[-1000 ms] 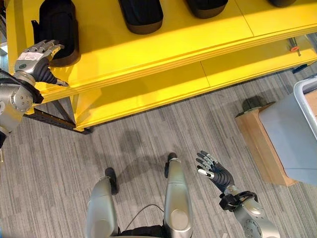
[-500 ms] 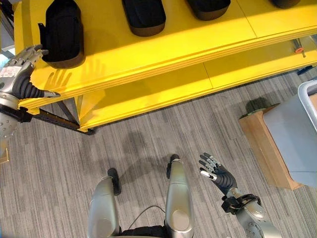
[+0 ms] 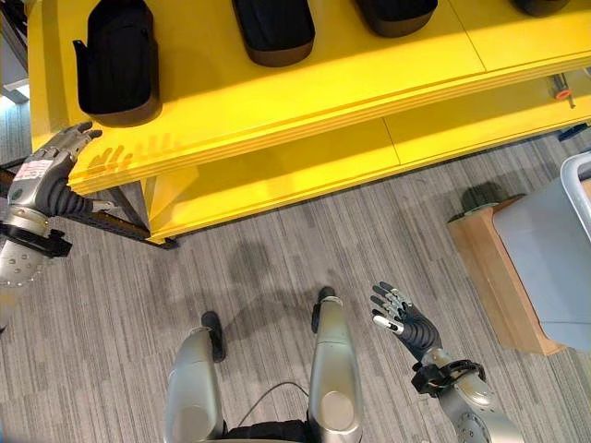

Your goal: Move parts from the plastic box to the shelf.

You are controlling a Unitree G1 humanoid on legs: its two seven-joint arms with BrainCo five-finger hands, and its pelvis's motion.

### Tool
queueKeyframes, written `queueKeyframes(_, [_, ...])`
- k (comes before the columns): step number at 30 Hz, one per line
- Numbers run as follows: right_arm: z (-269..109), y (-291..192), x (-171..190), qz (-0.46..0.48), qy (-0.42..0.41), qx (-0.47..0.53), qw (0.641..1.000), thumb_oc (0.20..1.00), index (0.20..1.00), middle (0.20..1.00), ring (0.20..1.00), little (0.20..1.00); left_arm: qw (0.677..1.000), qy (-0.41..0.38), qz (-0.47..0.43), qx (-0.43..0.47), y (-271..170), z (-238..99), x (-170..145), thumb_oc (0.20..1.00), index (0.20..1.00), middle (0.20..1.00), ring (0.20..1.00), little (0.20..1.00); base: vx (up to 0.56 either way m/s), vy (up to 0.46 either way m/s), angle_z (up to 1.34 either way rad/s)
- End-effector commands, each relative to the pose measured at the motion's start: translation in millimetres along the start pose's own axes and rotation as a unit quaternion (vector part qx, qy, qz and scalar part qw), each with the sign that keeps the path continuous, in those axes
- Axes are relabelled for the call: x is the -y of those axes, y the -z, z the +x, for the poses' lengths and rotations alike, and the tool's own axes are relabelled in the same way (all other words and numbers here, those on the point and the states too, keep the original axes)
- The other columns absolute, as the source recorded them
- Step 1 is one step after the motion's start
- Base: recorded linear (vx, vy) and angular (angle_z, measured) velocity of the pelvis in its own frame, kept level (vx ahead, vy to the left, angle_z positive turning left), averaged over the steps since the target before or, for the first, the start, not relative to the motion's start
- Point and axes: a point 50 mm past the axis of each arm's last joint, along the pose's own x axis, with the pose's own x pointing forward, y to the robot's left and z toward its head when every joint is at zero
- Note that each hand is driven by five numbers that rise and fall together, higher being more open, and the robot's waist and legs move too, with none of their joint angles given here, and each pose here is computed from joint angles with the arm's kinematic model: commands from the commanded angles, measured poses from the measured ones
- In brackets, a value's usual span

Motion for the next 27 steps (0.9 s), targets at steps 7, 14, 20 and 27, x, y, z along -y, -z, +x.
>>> queueKeyframes(7, [-1,-8,-1,-0.013,0.002,0.027,1.000,1.000,1.000,1.000,1.000,1.000,1.000,0.015,-0.022,-0.007,2,3,13,1.000,1.000,1.000,1.000,1.000,0.00,0.000,0.00])
queueKeyframes(14, [-1,-7,1,-0.010,0.007,0.022,1.000,1.000,1.000,1.000,1.000,1.000,0.999,0.015,-0.042,-0.028,5,15,22,1.000,1.000,1.000,1.000,1.000,0.00,0.000,0.00])
queueKeyframes(20, [1,-5,0,-0.008,0.005,0.016,1.000,1.000,1.000,1.000,1.000,1.000,0.998,0.002,-0.041,-0.039,5,32,21,1.000,1.000,1.000,1.000,1.000,0.00,0.000,0.00])
queueKeyframes(27, [1,-3,1,-0.008,0.006,0.009,1.000,1.000,1.000,1.000,1.000,1.000,0.998,-0.015,-0.040,-0.036,0,46,11,1.000,1.000,1.000,1.000,1.000,0.00,0.000,0.00])
